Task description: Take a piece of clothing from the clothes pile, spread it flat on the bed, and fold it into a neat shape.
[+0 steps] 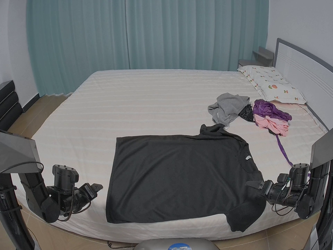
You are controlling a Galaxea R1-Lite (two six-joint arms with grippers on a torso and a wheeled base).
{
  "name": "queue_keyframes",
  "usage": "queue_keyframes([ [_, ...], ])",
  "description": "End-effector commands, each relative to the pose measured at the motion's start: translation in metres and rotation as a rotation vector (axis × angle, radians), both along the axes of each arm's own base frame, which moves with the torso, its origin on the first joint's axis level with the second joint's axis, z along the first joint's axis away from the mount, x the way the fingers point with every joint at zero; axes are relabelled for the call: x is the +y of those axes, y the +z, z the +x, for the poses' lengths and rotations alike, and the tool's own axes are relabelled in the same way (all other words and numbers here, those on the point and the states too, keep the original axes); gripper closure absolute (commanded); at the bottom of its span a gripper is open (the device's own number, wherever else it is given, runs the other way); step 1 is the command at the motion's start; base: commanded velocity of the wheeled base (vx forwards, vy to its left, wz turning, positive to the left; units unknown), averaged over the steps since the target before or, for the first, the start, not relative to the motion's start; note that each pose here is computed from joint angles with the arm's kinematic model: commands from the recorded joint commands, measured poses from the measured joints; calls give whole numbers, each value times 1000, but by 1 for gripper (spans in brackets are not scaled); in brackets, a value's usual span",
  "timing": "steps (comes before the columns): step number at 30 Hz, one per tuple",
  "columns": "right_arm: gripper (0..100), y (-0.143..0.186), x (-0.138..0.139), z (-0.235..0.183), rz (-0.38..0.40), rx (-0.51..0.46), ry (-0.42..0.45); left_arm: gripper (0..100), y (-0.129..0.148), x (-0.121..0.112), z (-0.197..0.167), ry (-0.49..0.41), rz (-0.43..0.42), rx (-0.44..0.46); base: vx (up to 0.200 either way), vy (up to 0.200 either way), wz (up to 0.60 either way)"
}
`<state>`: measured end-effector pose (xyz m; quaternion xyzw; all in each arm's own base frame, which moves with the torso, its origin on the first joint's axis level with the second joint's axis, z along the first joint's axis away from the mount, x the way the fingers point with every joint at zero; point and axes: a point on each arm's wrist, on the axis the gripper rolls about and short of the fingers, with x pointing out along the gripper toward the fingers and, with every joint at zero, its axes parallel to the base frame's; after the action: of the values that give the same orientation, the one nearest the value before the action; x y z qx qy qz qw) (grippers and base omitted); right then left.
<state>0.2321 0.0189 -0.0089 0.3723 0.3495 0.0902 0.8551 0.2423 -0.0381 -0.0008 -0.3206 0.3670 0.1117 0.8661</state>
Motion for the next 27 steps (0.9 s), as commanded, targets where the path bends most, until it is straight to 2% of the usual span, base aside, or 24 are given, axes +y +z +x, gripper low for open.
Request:
queue_keyframes([
  [1, 0, 0, 2, 1, 0, -8, 6, 0, 1, -7, -2, -9, -19, -2, 200, 0, 0],
  [16, 0, 0, 2, 2, 1, -11, 6, 0, 1, -16, -3, -18, -50, 3, 0, 0, 0],
  [22, 0, 1, 2, 2, -1, -15, 2, 0, 1, -18, -3, -22, -53, 2, 0, -200, 0],
  [27, 0, 8, 2, 3, -2, -50, 1, 0, 2, -18, -2, -16, -58, -7, 0, 0, 0],
])
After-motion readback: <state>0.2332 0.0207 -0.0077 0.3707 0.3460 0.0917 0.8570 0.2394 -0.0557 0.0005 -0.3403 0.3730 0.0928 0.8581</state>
